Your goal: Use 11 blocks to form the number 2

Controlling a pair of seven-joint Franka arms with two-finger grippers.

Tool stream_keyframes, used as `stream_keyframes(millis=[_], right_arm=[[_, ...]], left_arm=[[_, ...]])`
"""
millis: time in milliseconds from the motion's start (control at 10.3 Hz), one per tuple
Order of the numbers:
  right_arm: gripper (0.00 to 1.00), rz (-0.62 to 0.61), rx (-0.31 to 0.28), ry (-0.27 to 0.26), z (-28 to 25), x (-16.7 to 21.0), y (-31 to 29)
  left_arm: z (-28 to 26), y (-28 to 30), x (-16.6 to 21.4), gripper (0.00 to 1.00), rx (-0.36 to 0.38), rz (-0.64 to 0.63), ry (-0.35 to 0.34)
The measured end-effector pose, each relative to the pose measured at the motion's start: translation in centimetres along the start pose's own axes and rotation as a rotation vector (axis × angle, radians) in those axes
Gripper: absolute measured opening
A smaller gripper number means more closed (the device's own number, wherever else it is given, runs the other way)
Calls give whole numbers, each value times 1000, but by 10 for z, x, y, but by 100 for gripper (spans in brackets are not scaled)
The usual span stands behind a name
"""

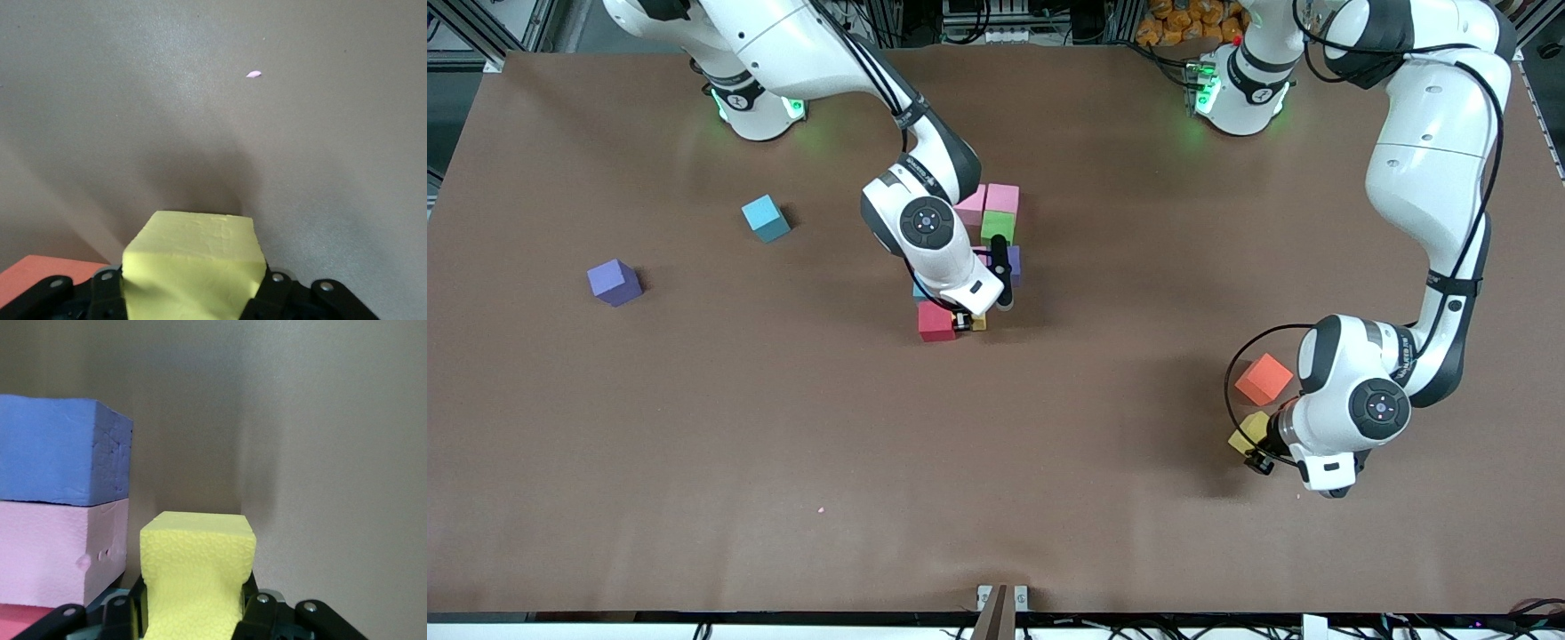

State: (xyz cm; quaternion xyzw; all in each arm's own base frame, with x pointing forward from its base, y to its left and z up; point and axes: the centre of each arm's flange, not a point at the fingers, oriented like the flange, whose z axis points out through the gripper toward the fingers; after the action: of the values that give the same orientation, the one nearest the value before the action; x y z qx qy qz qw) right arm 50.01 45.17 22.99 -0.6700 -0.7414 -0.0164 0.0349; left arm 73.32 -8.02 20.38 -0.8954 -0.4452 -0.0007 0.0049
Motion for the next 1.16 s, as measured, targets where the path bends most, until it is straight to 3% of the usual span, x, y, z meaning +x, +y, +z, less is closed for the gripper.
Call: stream_keyframes(millis=[1162], right_arm=[[53,4,-30,15,3,-8,3]], left_arm=[[0,1,-2,61,-1,-8,-1]])
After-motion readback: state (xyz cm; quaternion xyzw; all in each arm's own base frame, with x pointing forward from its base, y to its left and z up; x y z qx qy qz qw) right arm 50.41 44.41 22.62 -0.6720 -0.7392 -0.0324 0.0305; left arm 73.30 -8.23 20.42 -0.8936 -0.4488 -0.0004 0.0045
